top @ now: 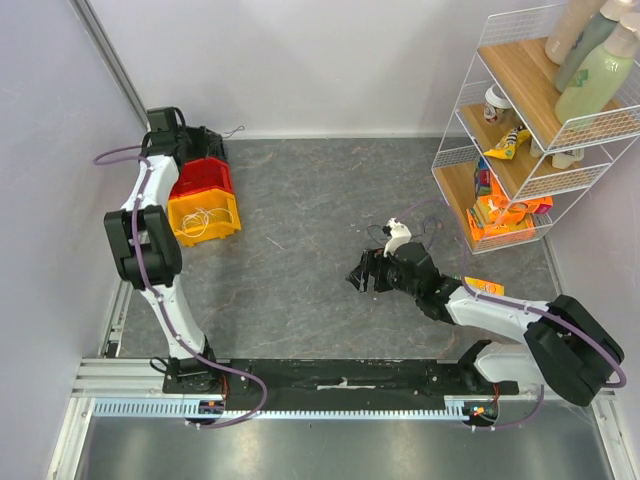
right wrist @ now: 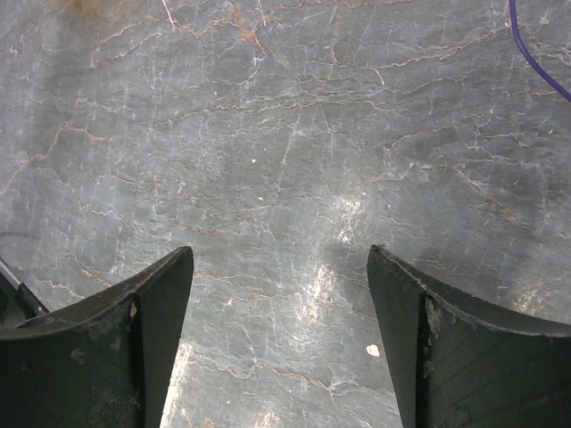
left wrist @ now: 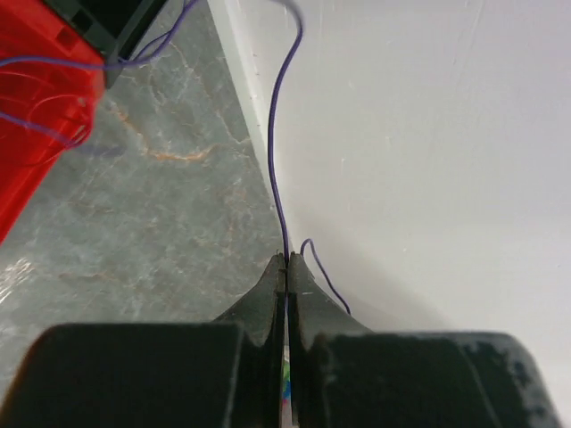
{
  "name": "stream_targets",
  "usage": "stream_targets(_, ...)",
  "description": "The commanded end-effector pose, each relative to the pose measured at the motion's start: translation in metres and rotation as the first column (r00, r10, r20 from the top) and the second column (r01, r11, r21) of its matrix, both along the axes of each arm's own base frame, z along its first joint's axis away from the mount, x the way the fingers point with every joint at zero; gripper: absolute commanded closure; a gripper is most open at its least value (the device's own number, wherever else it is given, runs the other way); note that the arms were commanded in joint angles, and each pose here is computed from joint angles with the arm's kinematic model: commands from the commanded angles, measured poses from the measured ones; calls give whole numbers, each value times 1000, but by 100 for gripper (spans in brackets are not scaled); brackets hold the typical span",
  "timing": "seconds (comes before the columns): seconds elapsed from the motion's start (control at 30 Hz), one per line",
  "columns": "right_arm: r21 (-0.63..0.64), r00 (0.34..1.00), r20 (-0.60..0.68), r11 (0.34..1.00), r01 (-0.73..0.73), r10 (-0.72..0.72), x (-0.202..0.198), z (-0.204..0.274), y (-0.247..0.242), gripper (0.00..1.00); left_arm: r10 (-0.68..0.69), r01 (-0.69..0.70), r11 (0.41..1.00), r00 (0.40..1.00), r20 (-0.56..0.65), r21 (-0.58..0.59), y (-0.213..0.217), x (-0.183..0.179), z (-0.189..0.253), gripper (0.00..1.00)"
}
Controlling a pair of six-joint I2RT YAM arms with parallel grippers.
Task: Untangle the cables
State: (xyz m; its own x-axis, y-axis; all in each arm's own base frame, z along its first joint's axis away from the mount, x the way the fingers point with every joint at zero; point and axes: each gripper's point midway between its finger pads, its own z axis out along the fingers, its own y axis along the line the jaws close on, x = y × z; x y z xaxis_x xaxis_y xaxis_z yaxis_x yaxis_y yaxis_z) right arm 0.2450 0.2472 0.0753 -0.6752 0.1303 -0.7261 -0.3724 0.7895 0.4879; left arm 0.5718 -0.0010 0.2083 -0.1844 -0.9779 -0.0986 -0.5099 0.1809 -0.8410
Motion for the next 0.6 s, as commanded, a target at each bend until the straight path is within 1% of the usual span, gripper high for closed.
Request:
stream_targets(0.0,21,999,54,1000,0,-1,10,9,4,14,-14,31,990,992,125,-135,-3,29,37,98)
stream_targets(0.1,21,999,50,1000,-4,3,11,8,6,14,-45,62,994,983,180,-94,-4,31,54,98)
stream_targets(0.17,17,999,43,1000,-7,6,12,6,7,14,-68,86,993,974,215,-75,-9,23,71,98)
stream_targets(0.3,12,999,33,1000,-7,7,13,3,8,14,-59,79,995,952,299,-53,-15,4,108,98)
stream_targets(0.37,13,999,33,1000,-10,10,12,3,8,15,-57,76,996,946,319,-46,-14,1,118,98)
stream_targets(0.47,16,999,38,1000,-6,5,12,5,7,14,-69,99,992,937,342,-72,-17,2,127,98)
stream_targets(0.57,19,999,41,1000,-4,3,12,6,6,15,-53,90,991,945,322,-103,-16,7,119,98)
